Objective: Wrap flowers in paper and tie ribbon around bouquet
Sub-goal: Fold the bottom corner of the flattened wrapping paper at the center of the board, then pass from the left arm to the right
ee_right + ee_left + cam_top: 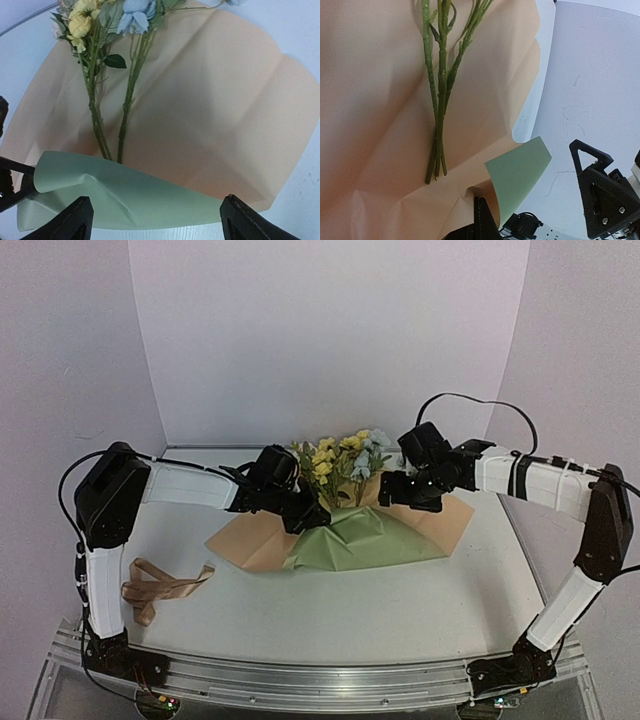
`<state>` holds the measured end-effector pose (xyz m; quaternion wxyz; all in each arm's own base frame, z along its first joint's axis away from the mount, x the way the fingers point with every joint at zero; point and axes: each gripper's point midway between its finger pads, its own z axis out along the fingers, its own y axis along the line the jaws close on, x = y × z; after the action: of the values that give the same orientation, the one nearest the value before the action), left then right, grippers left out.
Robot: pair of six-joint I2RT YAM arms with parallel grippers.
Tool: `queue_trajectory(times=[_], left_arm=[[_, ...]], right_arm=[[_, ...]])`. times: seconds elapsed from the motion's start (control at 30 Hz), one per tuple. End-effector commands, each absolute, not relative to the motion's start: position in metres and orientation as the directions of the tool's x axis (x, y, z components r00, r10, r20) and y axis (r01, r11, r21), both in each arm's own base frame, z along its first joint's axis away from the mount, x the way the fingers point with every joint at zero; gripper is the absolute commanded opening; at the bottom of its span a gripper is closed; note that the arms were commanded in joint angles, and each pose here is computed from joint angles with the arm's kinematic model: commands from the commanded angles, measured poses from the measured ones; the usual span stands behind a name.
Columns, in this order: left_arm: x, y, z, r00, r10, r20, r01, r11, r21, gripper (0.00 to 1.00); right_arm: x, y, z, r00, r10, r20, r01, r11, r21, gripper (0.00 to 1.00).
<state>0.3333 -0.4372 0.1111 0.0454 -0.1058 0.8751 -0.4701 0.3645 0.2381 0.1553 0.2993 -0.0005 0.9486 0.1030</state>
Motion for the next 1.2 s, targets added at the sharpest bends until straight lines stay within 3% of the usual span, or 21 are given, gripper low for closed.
queue_trajectory(times=[0.0,0.4,0.87,1.17], left_arm=[[0.319,-0.453,0.145,-0.992,-0.123,-0.015,-0.045,0.473,-0.880,0.00],[0.254,-0.464,0.164,-0.999,0.014,-0.030,0.033,0.452,-0.892,0.01],[0.221,-0.459,0.169,-0.997,0.072,-0.014,0.044,0.429,-0.902,0.02],[0.222,-0.461,0.170,-0.998,0.067,-0.003,0.031,0.424,-0.905,0.02]], right_arm=[[0.361,0.274,0.192,-0.769,0.001,-0.639,-0.266,0.908,0.322,0.93],[0.307,0.301,0.201,-0.738,-0.204,-0.644,-0.547,0.740,0.392,0.93],[0.248,0.312,0.177,-0.777,-0.225,-0.588,-0.595,0.568,0.569,0.95],[0.246,0.326,0.181,-0.775,-0.256,-0.578,-0.615,0.516,0.597,0.81]])
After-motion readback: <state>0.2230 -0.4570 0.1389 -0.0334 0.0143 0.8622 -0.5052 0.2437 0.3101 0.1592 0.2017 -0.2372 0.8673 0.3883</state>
